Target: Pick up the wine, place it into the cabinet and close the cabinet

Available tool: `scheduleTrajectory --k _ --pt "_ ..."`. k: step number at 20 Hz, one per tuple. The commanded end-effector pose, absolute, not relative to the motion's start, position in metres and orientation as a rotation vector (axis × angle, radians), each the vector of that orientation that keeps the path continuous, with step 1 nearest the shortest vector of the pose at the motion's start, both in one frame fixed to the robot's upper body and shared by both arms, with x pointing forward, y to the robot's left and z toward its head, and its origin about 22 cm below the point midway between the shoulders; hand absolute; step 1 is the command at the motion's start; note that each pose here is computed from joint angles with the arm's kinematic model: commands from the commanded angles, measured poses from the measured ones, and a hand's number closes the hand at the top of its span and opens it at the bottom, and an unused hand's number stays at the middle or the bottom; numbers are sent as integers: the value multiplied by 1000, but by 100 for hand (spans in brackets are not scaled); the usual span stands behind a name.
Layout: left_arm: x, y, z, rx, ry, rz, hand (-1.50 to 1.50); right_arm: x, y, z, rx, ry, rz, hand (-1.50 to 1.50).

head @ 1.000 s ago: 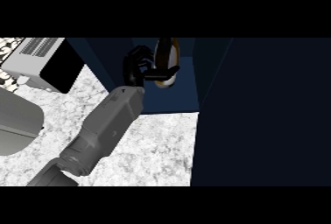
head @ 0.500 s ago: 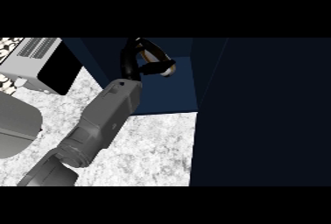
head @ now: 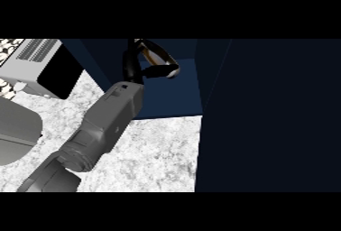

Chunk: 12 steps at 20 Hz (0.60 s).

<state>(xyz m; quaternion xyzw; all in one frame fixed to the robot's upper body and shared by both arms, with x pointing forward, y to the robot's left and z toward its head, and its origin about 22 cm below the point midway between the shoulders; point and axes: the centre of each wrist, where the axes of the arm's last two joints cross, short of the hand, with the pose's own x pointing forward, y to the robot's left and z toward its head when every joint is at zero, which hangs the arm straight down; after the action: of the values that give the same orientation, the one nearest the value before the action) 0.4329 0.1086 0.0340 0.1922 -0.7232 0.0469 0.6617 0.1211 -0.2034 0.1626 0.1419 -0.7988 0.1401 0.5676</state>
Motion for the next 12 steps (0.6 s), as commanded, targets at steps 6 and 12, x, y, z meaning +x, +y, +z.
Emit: scheduleTrajectory --k 6,12 --pt "437 128 36 395 -1725 102 -150 97 -205 184 411 -1906 334 -150" --pt "436 125 36 239 -1777 52 -150 92 -209 190 407 -1914 329 -150"
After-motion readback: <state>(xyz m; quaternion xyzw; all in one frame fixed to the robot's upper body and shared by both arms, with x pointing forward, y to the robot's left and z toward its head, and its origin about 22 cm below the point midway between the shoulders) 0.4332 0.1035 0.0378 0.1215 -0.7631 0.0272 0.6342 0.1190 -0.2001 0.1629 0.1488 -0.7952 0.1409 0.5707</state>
